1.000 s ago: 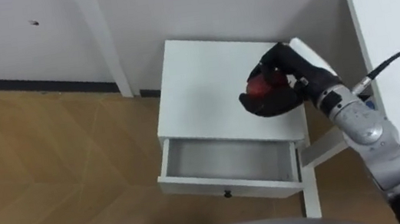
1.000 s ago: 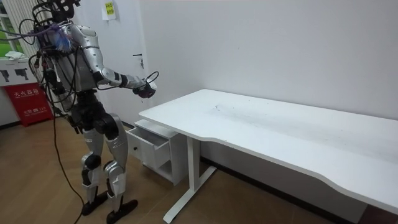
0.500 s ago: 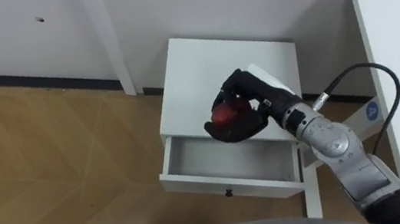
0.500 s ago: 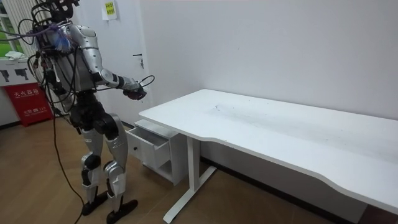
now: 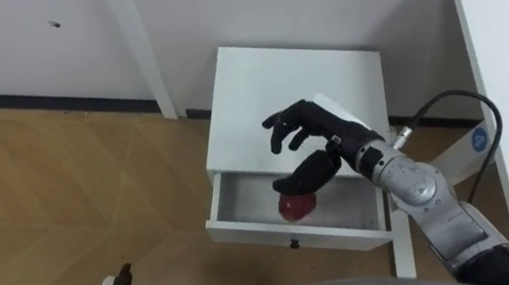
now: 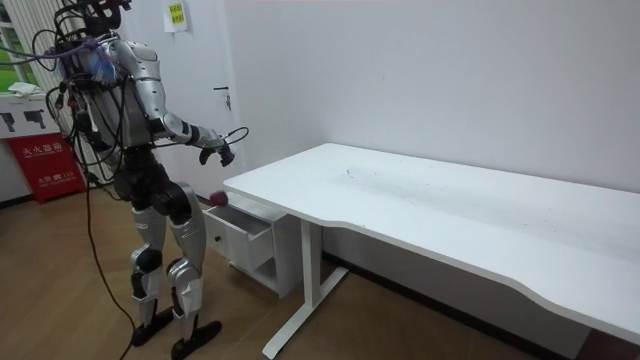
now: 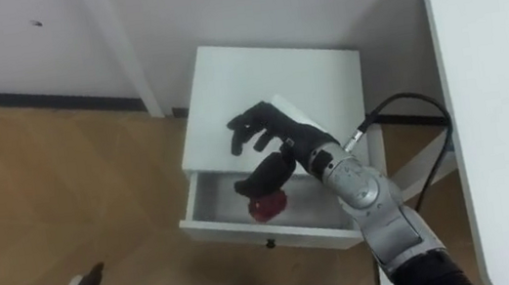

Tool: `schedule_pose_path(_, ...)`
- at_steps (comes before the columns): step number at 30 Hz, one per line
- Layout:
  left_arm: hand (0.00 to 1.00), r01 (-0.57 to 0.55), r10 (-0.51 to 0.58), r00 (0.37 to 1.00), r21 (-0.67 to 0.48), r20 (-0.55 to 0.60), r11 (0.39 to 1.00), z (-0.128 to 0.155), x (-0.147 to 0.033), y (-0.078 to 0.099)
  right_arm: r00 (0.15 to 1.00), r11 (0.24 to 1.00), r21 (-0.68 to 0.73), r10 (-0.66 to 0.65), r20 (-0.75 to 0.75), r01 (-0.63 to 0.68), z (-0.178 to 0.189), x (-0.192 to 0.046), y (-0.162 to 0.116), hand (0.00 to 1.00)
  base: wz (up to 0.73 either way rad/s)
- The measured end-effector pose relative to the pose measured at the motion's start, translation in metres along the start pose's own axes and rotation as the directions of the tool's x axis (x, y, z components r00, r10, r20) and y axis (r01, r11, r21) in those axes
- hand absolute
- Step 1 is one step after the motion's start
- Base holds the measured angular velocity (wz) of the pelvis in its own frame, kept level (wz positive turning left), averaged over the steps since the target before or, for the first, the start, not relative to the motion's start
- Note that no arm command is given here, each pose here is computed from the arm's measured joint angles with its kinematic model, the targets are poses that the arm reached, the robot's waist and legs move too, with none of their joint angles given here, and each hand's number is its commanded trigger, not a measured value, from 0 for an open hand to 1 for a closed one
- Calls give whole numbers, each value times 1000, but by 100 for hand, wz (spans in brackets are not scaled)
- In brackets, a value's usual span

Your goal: Put apple and close drawer

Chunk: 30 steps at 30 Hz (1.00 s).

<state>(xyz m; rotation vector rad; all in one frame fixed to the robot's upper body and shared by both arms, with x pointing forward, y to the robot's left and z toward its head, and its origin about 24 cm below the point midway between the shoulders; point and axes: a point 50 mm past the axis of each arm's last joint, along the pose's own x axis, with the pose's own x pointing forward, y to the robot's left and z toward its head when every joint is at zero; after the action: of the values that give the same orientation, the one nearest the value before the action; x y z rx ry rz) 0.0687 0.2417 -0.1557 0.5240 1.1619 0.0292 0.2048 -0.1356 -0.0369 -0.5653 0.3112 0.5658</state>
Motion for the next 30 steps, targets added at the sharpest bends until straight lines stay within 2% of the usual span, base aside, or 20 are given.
schedule_pose_path(18, 0, 7, -7, 1000, -8, -25, 1000, -10, -3, -3, 997, 1000, 19, -2, -75, 4, -20, -4, 4, 0, 0)
schedule_pose_path(21, 0, 6, -7, 999, -15, -38, 1000, -14, -4, -4, 984, 999, 33, -26, -175, 33, -43, -8, 7, 0, 1)
schedule_pose_path(24, 0, 4, -8, 997, -47, -71, 999, -24, -7, -6, 943, 994, 69, -57, -327, 84, -79, -23, 10, 0, 9)
schedule_pose_path(26, 0, -6, -1, 995, -65, -102, 998, -31, -8, -5, 881, 983, 105, -84, -466, 150, -111, -42, 14, 0, 18)
schedule_pose_path(29, 0, -4, -2, 993, -55, -121, 998, -35, -8, -5, 792, 961, 126, -126, -597, 247, -140, -67, 14, 0, 19)
schedule_pose_path(30, 0, 2, -9, 991, -56, -137, 998, -37, -8, -7, 729, 944, 119, -153, -667, 307, -155, -83, 12, 0, 28)
